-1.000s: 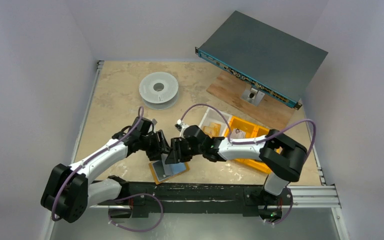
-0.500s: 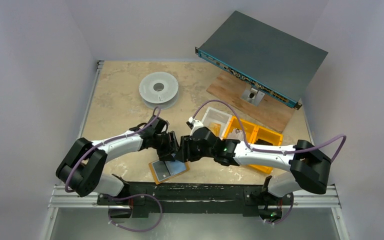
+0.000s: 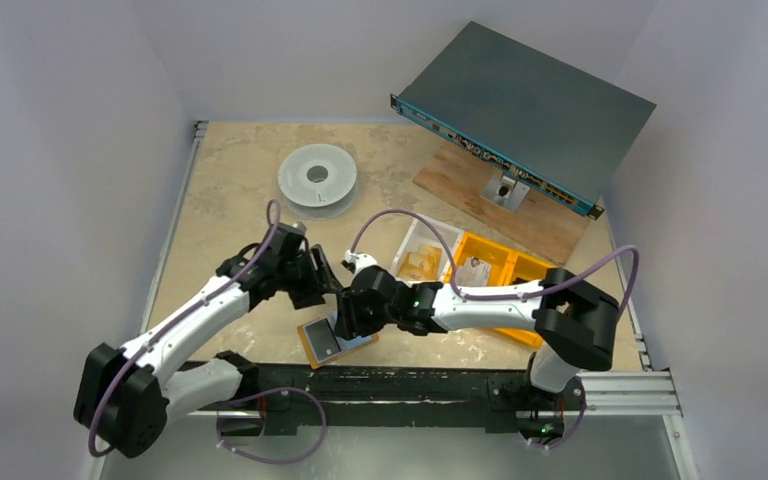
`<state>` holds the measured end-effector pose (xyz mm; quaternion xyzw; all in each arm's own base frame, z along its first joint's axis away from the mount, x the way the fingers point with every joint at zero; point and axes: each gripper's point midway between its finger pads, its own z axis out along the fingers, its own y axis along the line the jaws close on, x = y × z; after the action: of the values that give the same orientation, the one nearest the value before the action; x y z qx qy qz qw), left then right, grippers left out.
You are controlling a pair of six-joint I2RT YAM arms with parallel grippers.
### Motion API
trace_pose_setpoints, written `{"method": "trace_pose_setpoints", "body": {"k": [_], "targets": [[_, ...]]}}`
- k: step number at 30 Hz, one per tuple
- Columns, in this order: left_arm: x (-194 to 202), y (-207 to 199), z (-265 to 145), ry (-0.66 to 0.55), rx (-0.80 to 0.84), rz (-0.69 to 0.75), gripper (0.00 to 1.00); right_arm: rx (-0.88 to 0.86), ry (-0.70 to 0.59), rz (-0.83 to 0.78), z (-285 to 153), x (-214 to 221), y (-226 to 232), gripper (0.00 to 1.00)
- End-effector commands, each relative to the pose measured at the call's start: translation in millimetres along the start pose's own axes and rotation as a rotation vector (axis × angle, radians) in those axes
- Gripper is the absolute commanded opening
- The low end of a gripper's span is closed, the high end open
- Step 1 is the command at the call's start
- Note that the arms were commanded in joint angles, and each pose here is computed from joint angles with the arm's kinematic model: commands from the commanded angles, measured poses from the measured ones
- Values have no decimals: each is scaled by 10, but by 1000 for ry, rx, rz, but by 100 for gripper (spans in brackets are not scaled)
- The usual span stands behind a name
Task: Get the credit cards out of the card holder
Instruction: Remove the credit card from the card holder.
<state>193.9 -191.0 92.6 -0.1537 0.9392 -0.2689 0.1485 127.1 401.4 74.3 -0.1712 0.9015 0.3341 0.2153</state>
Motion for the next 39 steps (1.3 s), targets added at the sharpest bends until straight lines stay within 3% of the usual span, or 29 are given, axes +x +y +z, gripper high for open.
{"method": "trace_pose_setpoints", "body": {"k": [1,11,21,25,39], "targets": [[25,512,-125,-63,-146,-90,52,-61,-12,-37,85,-109,273,41],[213,882,-195,-104,-209,-200,38,-91,58,-40,337,49,284,40],[317,978,-74,-66,-225,-228,8,-80,75,-16,443,124,192,38],[316,1017,-51,-63,-249,-232,1,-70,74,-3,461,124,121,38],[384,1087,56,-30,-282,-232,0,-95,103,32,522,213,32,38]]}}
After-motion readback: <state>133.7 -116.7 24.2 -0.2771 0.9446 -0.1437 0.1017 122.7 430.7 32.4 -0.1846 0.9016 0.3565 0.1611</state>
